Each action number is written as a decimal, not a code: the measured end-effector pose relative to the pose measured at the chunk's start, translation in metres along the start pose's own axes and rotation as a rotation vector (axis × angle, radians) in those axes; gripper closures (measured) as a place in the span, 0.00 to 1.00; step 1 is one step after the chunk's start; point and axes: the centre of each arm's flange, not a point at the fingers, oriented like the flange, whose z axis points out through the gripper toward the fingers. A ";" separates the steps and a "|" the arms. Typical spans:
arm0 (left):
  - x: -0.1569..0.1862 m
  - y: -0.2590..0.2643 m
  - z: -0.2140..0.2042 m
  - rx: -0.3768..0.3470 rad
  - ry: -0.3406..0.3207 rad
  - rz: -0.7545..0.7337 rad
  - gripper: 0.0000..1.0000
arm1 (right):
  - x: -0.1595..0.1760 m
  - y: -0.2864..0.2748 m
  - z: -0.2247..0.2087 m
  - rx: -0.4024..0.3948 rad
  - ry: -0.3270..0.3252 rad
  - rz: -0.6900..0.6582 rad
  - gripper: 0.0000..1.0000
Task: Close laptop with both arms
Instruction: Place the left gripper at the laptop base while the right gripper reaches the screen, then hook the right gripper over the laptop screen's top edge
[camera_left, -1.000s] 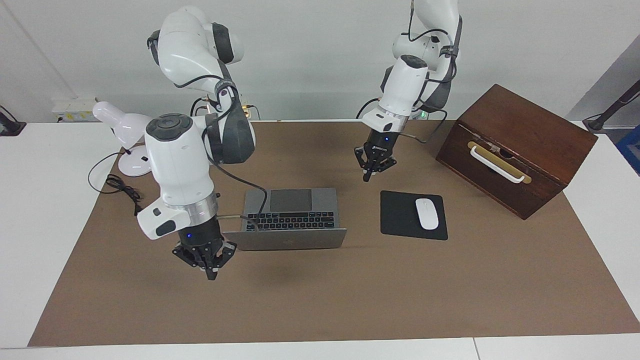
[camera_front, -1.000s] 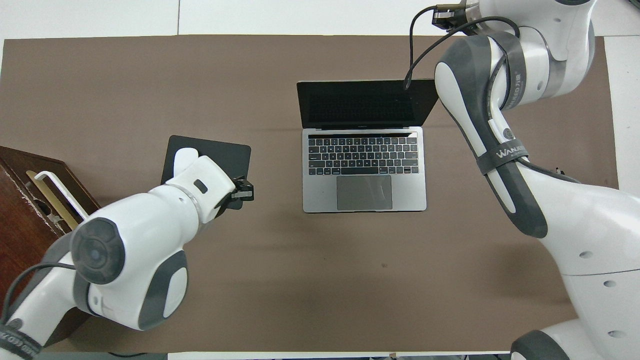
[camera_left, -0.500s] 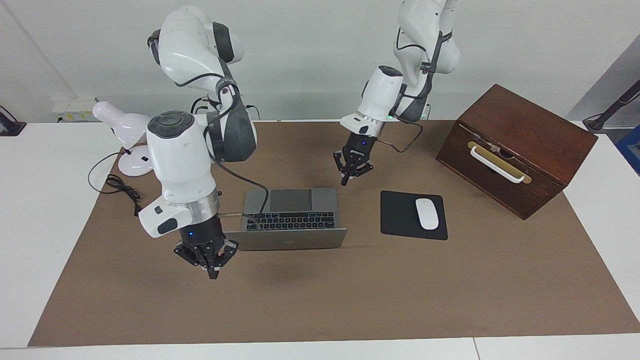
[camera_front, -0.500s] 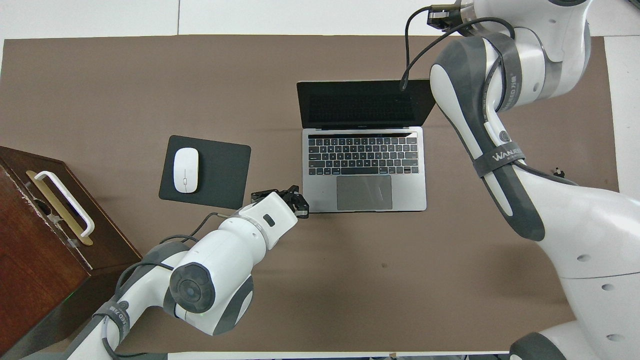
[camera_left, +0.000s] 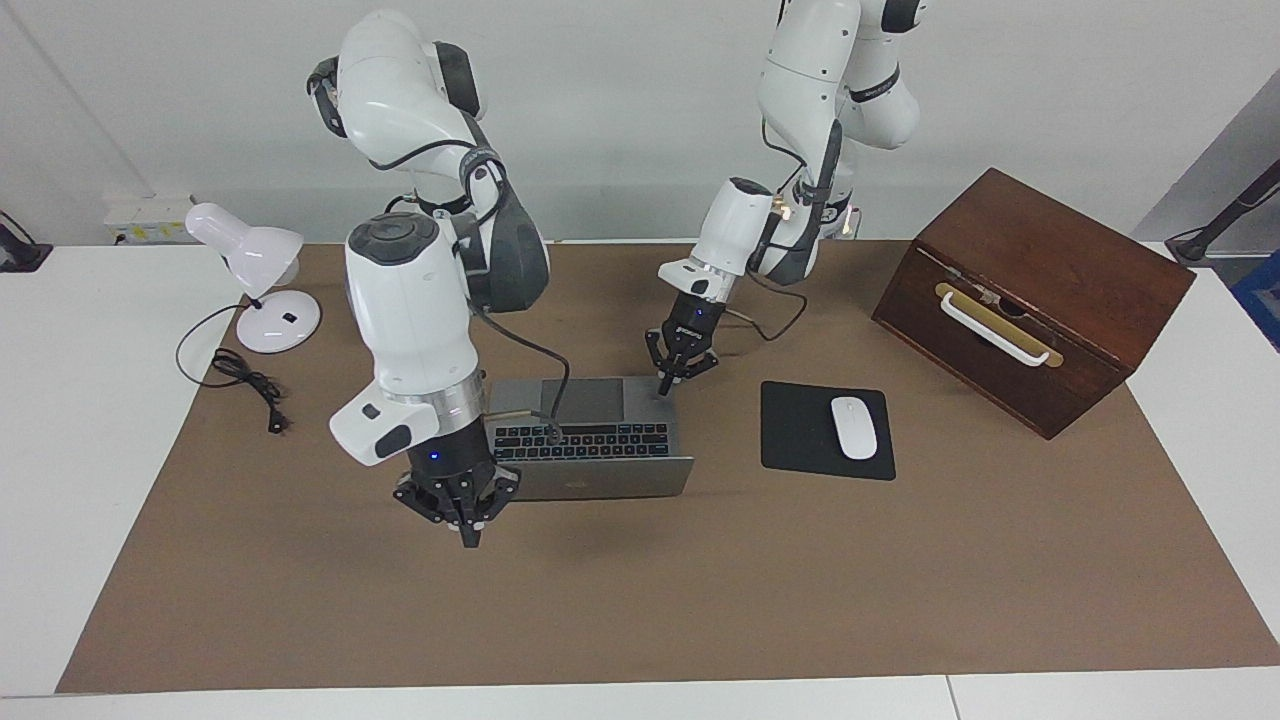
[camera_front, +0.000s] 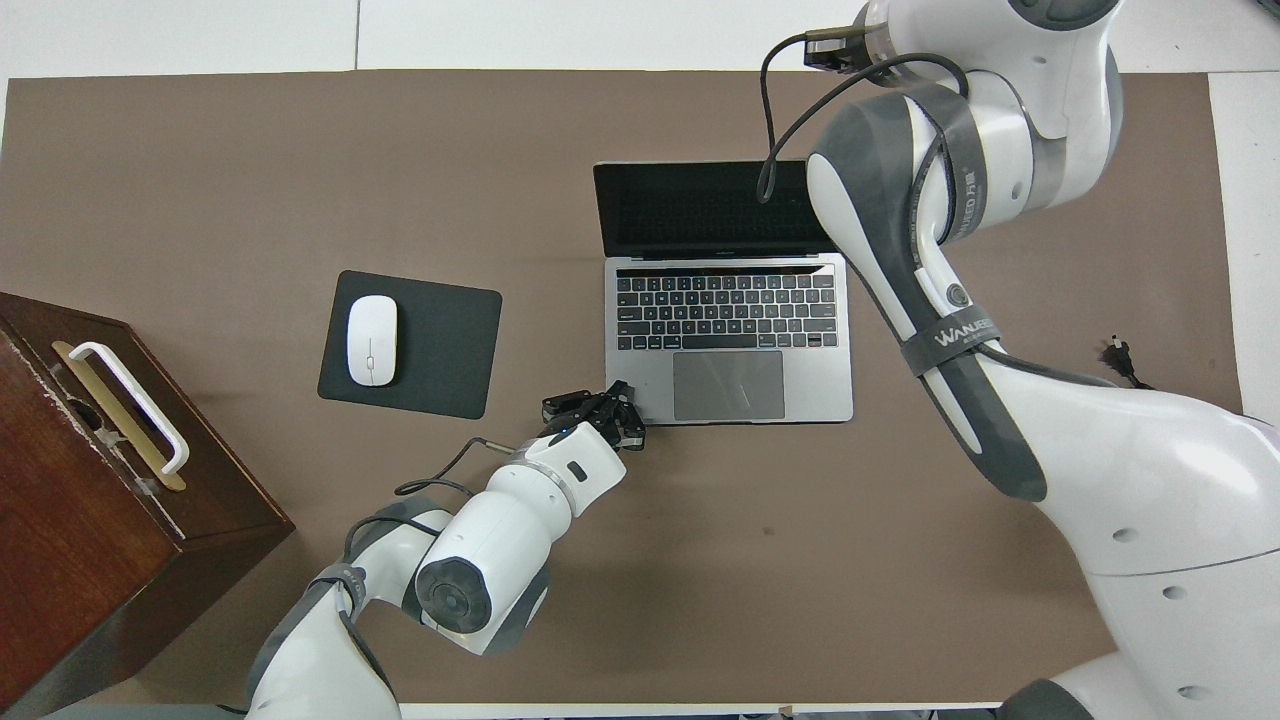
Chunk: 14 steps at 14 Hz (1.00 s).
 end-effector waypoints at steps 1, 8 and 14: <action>0.000 0.001 0.001 -0.002 0.005 0.001 0.99 | -0.002 -0.007 -0.001 0.004 0.000 -0.009 0.99; 0.000 0.001 0.001 -0.002 0.004 0.003 0.99 | -0.016 -0.055 -0.005 0.029 -0.002 -0.068 0.99; -0.001 0.000 0.001 -0.011 0.000 0.070 0.99 | -0.027 -0.084 -0.004 0.050 -0.014 -0.104 0.99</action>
